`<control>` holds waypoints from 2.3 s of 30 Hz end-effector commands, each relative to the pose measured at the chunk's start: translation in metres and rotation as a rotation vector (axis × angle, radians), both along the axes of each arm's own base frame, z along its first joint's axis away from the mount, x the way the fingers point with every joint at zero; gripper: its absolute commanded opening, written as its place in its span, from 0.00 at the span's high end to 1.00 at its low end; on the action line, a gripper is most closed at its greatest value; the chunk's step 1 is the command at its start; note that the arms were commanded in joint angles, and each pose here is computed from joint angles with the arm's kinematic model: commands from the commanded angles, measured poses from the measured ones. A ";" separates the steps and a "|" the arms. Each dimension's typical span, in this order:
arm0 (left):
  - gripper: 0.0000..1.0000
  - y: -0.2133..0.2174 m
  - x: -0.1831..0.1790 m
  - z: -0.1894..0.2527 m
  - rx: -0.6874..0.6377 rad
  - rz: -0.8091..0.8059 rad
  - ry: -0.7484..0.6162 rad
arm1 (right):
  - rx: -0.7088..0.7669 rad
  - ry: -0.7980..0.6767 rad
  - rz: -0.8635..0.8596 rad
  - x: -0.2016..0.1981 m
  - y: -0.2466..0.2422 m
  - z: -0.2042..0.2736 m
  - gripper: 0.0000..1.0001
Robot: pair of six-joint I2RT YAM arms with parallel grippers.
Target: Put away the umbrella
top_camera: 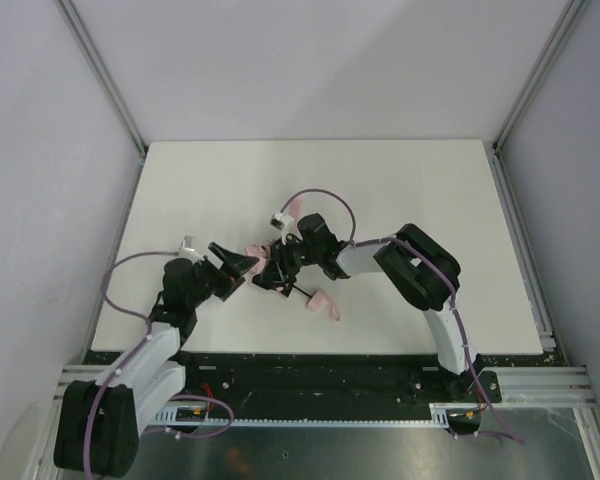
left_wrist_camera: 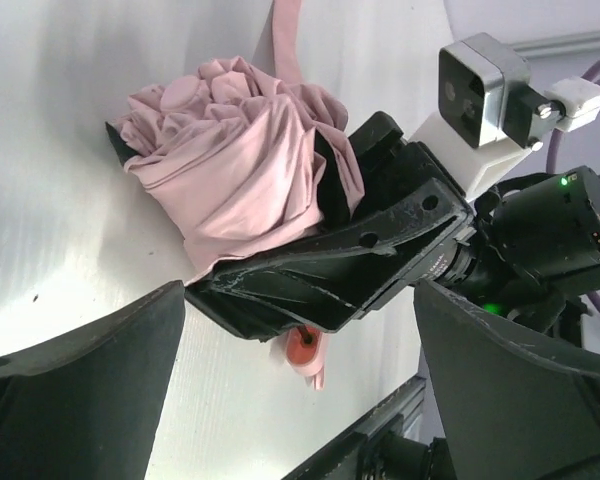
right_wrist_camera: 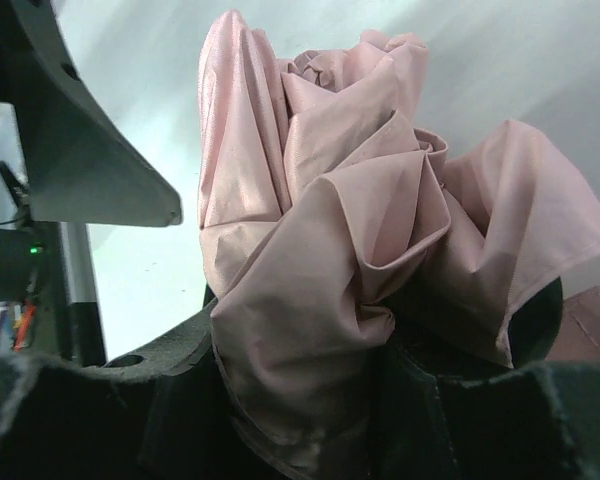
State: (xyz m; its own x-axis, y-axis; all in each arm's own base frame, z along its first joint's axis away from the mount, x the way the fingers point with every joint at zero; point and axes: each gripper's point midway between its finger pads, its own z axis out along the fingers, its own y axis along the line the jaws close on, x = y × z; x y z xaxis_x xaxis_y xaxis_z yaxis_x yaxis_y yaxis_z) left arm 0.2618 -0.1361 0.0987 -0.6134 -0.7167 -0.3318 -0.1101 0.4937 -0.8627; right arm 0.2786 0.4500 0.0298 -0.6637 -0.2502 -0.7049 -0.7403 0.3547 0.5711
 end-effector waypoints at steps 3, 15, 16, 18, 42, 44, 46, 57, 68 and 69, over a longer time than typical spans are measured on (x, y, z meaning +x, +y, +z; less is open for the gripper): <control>0.00 0.006 0.005 -0.014 -0.094 0.113 0.131 | -0.267 0.493 0.018 -0.075 -0.052 -0.105 1.00; 0.01 -0.001 0.028 -0.033 -0.097 0.132 0.209 | -0.152 0.624 0.034 -0.063 -0.052 -0.091 1.00; 0.00 -0.001 0.031 -0.032 -0.093 0.134 0.205 | -0.149 0.628 0.035 -0.062 -0.052 -0.090 1.00; 0.00 -0.005 0.035 -0.035 -0.102 0.127 0.227 | -0.144 0.636 0.035 -0.061 -0.053 -0.090 1.00; 0.47 0.005 0.020 -0.147 0.290 0.173 0.466 | -0.075 0.630 0.098 -0.055 -0.045 -0.069 1.00; 0.55 0.003 0.019 -0.149 0.308 0.148 0.463 | -0.071 0.623 0.100 -0.053 -0.043 -0.068 1.00; 0.64 0.002 0.017 -0.150 0.317 0.127 0.459 | -0.074 0.595 0.093 -0.049 -0.042 -0.065 0.98; 1.00 -0.009 -0.001 -0.152 0.262 0.070 0.524 | -0.327 0.002 -0.039 -0.014 -0.033 -0.045 0.37; 1.00 -0.011 -0.008 -0.145 0.237 0.083 0.572 | -0.708 -0.340 -0.260 0.002 -0.067 -0.072 0.26; 1.00 -0.012 -0.007 -0.144 0.233 0.080 0.570 | -0.732 -0.353 -0.272 0.004 -0.071 -0.078 0.28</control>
State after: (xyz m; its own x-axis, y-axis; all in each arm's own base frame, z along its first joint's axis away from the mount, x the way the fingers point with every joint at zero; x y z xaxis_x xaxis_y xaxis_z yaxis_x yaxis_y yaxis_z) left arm 0.3271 -0.1722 0.0263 -0.6066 -0.7690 -0.2015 -0.3723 0.4988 -0.7827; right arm 0.2863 0.4449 0.0293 -0.5067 -0.3884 -0.7696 -0.7422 0.6507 0.1602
